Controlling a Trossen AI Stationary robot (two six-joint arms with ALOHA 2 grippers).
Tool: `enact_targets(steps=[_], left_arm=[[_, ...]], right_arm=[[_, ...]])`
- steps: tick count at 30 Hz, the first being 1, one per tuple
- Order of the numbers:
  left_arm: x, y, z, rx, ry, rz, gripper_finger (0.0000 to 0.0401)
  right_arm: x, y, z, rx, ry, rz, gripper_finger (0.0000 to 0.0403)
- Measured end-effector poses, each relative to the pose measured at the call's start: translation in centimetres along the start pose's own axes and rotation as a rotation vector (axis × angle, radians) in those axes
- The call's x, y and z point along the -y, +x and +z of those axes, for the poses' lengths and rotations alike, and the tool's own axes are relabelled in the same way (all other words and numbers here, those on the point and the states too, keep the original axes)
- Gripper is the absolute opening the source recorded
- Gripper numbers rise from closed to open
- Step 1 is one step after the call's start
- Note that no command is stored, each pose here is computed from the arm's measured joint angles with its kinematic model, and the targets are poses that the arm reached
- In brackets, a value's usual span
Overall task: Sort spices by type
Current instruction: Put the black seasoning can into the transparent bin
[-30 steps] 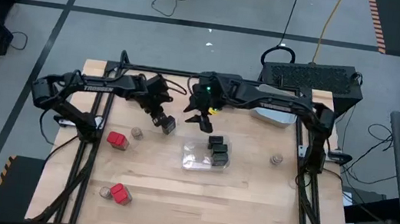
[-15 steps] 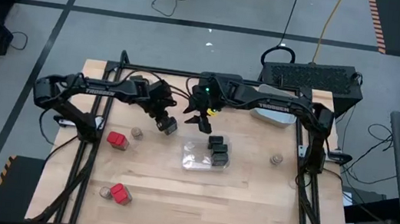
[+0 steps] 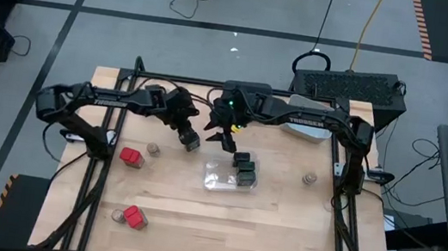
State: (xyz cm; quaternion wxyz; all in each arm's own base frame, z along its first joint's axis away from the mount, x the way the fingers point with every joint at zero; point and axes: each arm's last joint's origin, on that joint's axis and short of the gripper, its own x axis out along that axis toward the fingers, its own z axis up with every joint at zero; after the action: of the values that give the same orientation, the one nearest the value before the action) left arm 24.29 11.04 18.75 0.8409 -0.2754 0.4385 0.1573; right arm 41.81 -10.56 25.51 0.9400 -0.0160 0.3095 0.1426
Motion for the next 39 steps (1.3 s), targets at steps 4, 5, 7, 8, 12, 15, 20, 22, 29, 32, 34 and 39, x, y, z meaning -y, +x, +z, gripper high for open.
enact_targets(steps=[4, 5, 7, 8, 12, 15, 20, 22, 29, 32, 34, 39], left_arm=[[0.2, -1.7, -0.1, 0.034, 0.018, 0.036, 0.0], [0.3, -2.2, -0.2, 0.047, 0.02, 0.043, 0.0], [0.4, -3.4, -0.2, 0.083, 0.019, 0.054, 0.0], [0.4, -4.0, -0.3, 0.096, 0.017, 0.06, 0.0], [0.7, -6.0, -0.5, 0.151, -0.011, 0.065, 0.0], [0.9, -7.2, -1.0, 0.167, -0.028, 0.059, 0.0001], [1.0, -9.2, -2.0, 0.185, -0.076, 0.069, 0.0027], [1.1, -10.0, -2.2, 0.215, -0.086, 0.076, 0.0039], [1.1, -11.5, -3.1, 0.249, -0.13, 0.112, 0.0063], [1.0, -11.5, -3.3, 0.23, -0.133, 0.119, 0.0065], [1.0, -11.5, -3.4, 0.222, -0.135, 0.125, 0.0065], [0.9, -11.5, -3.4, 0.233, -0.135, 0.148, 0.0066]], right_arm=[[0.1, 0.0, 0.2, 0.021, -0.04, -0.011, 0.0176], [0.2, 0.0, 0.3, 0.031, -0.052, -0.014, 0.0176], [0.3, 0.3, 0.5, 0.053, -0.07, -0.022, 0.0178], [0.3, 0.5, 0.4, 0.056, -0.073, -0.022, 0.018], [0.3, 2.4, 0.2, 0.094, -0.106, -0.021, 0.0197], [0.2, 4.0, 0.0, 0.126, -0.134, -0.019, 0.0218], [-0.2, 6.4, -0.8, 0.118, -0.15, 0.005, 0.0257], [-0.1, 7.1, -0.6, 0.111, -0.166, 0.012, 0.0268], [0.9, 9.3, 1.2, 0.038, -0.214, 0.042, 0.0278], [1.3, 10.2, 1.6, -0.052, -0.226, 0.079, 0.0279], [1.6, 10.7, 1.5, -0.106, -0.232, 0.098, 0.0279], [2.1, 11.4, 1.1, -0.211, -0.262, 0.052, 0.0279]])
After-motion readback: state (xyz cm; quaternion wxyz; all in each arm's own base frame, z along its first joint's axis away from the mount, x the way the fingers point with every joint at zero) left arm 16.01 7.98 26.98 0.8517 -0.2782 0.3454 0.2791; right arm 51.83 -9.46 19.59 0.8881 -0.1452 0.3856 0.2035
